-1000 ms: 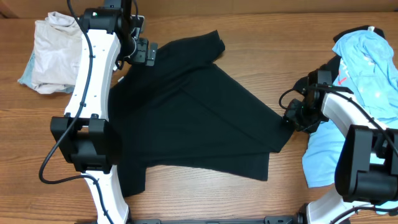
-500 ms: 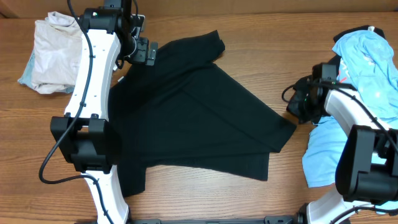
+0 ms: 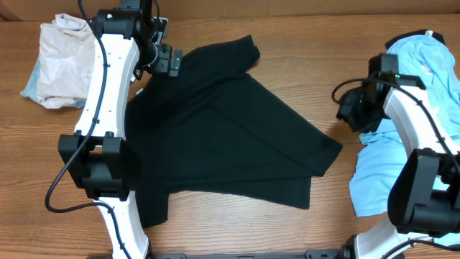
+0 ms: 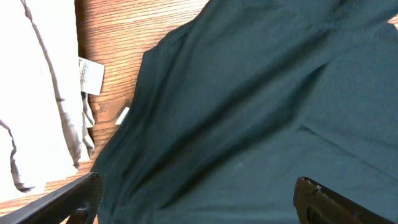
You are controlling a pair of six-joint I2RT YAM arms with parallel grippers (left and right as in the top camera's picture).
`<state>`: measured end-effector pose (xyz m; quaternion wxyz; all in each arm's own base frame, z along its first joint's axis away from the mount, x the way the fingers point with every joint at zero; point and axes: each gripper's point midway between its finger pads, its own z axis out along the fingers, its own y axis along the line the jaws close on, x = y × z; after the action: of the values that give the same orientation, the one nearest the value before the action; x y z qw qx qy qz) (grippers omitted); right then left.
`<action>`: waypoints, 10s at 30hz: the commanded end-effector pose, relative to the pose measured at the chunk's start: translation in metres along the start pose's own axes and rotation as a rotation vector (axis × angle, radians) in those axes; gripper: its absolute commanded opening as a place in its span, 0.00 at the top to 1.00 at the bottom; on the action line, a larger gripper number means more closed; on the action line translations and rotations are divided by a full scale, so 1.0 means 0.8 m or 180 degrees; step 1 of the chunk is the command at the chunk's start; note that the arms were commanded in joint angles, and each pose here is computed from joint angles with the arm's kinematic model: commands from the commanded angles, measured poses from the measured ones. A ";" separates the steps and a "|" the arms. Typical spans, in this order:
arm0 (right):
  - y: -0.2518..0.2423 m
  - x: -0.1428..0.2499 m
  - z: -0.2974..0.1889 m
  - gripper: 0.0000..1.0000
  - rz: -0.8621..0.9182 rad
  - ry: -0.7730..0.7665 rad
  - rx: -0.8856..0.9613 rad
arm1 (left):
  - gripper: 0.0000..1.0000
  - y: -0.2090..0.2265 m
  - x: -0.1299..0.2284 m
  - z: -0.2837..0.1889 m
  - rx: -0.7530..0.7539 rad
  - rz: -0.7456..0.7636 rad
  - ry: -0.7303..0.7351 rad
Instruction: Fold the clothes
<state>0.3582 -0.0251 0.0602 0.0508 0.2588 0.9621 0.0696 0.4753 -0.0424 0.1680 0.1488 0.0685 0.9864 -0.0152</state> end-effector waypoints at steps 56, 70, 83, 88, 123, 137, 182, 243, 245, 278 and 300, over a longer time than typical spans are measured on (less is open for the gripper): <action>0.022 -0.220 -0.051 0.96 -0.0001 -0.2181 -0.0273 | 0.00 0.030 -0.004 -0.014 -0.0096 -0.0269 -0.0086; 0.020 -0.157 -0.263 0.35 -0.0142 -0.2426 -0.0907 | 0.00 0.088 -0.027 -0.185 -0.0267 -0.0694 -0.0865; -0.017 0.044 -0.355 0.31 0.0014 -0.2175 -0.0850 | 0.00 0.041 0.029 -0.347 -0.0051 -0.1072 -0.1627; -0.040 0.117 -0.333 0.28 0.0091 -0.1861 -0.0736 | 0.00 0.043 0.111 -0.370 -0.0321 -0.1359 -0.1493; -0.018 0.112 -0.126 0.07 0.0167 -0.0557 -0.1088 | 0.05 -0.019 0.420 0.054 -0.0199 -0.2831 0.1192; -0.032 0.101 -0.116 0.09 0.0208 -0.0610 -0.0870 | 0.20 -0.030 0.451 0.082 -0.0104 -0.2913 0.1272; -0.030 0.127 -0.091 0.17 0.0420 -0.0448 -0.0263 | 0.96 -0.070 0.356 0.019 -0.0147 -0.1966 0.0897; -0.014 0.087 -0.204 0.96 0.0413 -0.0946 -0.0253 | 0.96 -0.003 0.134 -0.202 -0.0166 -0.1464 -0.1140; -0.015 0.091 -0.217 0.96 0.0390 -0.0993 -0.0263 | 0.96 -0.003 0.135 -0.202 -0.0171 -0.1461 -0.1135; -0.070 0.172 -0.205 0.96 0.0391 -0.0483 0.0250 | 0.96 0.012 0.261 -0.153 -0.0713 -0.1718 0.0135; -0.027 0.042 -0.061 0.96 0.0270 -0.0400 0.0304 | 0.96 0.015 0.113 0.051 -0.0566 -0.1602 -0.0419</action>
<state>0.3069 -0.0222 0.1133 0.0975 0.3026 0.9477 0.0290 0.3971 -0.0273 0.1186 0.2147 -0.1982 0.9563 0.0095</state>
